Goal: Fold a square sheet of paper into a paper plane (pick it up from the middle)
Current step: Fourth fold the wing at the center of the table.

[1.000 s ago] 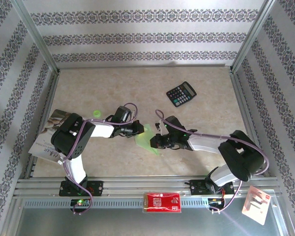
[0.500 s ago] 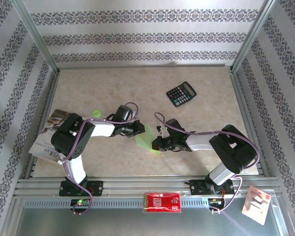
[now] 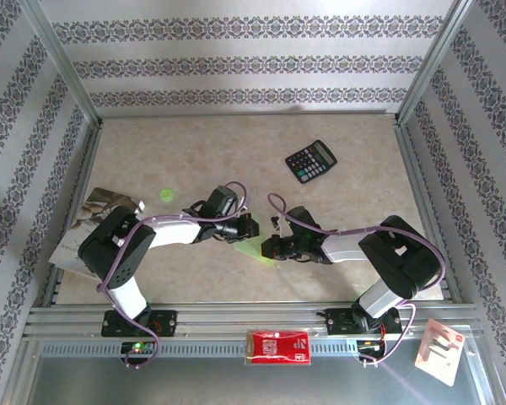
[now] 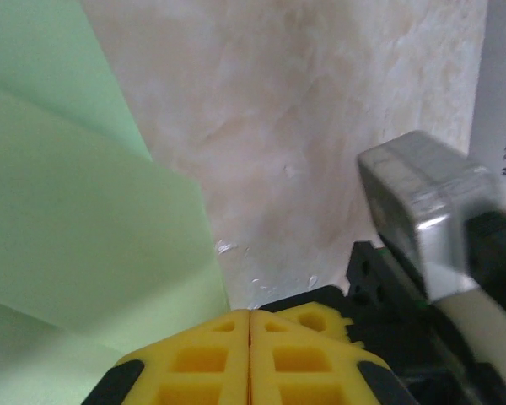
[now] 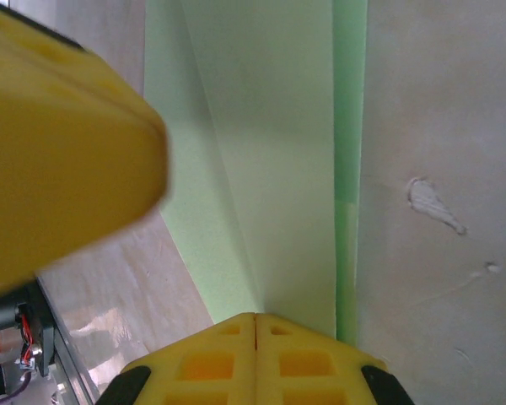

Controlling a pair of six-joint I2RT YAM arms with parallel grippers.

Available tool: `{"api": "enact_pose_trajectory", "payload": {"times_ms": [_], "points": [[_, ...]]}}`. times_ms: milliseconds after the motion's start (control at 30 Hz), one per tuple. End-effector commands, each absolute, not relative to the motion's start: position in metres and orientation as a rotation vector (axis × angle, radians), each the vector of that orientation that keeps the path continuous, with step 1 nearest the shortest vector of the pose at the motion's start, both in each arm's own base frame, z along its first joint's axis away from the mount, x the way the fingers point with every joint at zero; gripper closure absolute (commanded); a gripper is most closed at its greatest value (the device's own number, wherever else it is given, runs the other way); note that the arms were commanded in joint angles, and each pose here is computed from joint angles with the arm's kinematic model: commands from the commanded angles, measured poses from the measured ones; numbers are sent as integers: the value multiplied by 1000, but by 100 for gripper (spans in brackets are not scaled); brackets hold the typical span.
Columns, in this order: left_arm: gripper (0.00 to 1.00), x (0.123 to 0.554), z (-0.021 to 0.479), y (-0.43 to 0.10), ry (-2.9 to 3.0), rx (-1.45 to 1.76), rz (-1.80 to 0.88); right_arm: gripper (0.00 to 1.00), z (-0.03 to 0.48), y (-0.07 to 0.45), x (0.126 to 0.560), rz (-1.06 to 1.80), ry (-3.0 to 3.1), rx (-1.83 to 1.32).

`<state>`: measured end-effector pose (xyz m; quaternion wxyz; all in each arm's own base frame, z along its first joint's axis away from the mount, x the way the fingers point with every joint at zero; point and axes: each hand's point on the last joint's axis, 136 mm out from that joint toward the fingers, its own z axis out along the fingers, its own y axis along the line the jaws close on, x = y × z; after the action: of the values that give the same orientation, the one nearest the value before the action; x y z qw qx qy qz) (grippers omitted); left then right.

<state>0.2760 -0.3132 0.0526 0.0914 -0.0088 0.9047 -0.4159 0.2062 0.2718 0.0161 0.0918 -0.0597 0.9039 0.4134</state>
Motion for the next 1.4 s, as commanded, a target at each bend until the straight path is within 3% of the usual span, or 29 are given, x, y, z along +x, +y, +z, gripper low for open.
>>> {"api": "enact_pose_trajectory", "payload": {"times_ms": [0,467,867,1133,1367], "points": [[95,281,44,-313,2695,-46,-1224,100,-27,240,177,1064,2899,-67],[100,278,-23,-273,2845,-102,-999,100,-33,229,152,1062,2990,-37],[100,276,-30,-264,2867,-120,-948,100,-35,206,105,1003,3064,-18],[100,274,-28,-264,2869,-114,-956,100,38,245,166,1158,2778,-86],[100,276,-27,-266,2870,-113,-967,100,45,266,204,1174,2710,-134]]}}
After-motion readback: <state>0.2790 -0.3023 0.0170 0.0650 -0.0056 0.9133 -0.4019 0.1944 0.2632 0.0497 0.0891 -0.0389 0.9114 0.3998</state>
